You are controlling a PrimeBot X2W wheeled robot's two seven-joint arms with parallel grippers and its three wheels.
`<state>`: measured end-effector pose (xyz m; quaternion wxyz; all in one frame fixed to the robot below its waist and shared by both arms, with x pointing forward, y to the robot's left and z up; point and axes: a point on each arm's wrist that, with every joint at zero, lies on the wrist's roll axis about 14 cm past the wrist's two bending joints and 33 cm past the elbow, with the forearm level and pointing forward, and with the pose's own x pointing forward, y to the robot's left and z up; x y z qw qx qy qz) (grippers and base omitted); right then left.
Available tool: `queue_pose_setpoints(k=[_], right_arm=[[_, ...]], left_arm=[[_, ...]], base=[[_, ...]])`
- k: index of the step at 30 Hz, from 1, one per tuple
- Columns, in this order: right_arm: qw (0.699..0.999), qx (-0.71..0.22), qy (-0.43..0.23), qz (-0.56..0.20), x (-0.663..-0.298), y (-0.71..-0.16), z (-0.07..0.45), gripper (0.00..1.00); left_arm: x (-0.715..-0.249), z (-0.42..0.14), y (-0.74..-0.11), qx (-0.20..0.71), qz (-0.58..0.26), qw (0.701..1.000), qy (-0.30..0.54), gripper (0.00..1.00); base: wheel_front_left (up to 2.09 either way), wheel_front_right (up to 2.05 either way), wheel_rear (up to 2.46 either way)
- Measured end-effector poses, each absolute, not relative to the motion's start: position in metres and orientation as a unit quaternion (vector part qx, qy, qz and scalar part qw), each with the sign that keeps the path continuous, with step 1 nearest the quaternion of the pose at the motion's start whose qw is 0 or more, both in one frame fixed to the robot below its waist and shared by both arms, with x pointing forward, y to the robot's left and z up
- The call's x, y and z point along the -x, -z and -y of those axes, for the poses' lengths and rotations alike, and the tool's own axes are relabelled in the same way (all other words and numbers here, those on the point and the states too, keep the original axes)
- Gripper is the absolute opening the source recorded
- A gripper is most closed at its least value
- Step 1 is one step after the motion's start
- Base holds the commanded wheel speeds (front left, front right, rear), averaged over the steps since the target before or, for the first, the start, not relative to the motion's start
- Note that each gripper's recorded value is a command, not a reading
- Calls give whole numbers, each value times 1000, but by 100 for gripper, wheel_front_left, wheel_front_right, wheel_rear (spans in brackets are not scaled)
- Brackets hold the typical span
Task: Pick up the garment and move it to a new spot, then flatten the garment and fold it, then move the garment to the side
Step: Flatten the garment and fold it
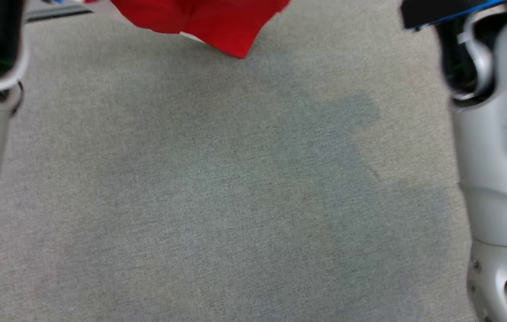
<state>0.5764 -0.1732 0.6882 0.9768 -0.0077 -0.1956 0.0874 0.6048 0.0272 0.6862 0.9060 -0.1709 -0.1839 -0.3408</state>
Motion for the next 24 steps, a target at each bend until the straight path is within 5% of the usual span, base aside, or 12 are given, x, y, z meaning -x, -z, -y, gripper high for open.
queue_pose_setpoints(k=[12, 24], right_arm=[[987, -34, -142, 64, -566, -543, 128, 0], [987, -72, -134, 55, -500, -528, 134, 0]], left_arm=[[-576, -29, -544, 206, 52, 920, 328, 0], [-486, -42, -550, 233, 51, 915, 326, 0]], base=[[0, 0, 0], [0, 0, 0]])
